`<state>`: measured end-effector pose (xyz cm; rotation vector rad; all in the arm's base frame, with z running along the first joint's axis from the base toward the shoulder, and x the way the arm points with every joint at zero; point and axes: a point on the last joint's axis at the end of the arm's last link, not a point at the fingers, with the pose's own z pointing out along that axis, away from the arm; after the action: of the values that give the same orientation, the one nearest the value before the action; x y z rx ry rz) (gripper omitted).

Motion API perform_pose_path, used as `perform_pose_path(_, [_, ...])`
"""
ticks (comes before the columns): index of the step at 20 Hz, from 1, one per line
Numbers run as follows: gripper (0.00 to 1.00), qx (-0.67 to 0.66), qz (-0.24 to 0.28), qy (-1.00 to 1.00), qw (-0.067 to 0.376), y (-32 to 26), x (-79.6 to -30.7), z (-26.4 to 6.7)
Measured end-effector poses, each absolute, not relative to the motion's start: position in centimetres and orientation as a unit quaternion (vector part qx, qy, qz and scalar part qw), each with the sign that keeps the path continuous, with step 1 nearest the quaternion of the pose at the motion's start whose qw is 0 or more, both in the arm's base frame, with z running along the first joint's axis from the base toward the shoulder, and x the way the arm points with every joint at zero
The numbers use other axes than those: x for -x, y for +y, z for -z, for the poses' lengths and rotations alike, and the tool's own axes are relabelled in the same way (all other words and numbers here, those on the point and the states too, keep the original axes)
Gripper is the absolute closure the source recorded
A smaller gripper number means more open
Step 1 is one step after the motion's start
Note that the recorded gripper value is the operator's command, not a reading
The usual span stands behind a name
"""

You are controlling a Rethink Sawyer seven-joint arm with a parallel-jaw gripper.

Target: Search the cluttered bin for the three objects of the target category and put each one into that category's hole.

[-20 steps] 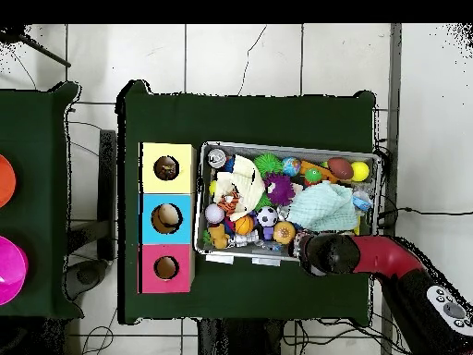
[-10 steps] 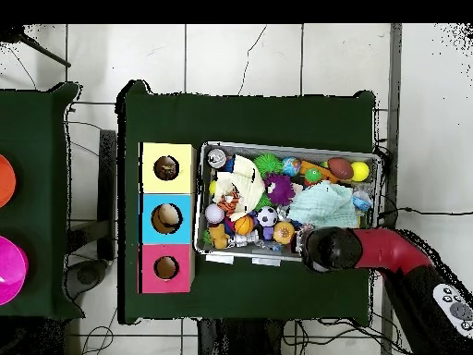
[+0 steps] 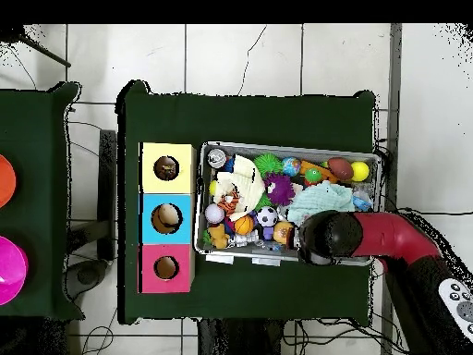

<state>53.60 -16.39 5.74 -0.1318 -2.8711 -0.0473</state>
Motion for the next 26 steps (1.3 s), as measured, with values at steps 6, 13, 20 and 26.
perform_pose_path(6, [1.00, 0.036, 0.011, -0.990, 0.138, -15.2, -54.9, -7.7])
perform_pose_path(13, [1.00, 0.029, 0.008, -0.990, 0.136, -14.5, -55.1, -8.1])
perform_pose_path(20, [1.00, 0.012, 0.012, -0.990, 0.142, -12.3, -55.3, -7.3])
perform_pose_path(26, [1.00, -0.022, 0.019, -0.988, 0.151, -8.0, -55.9, -6.0])
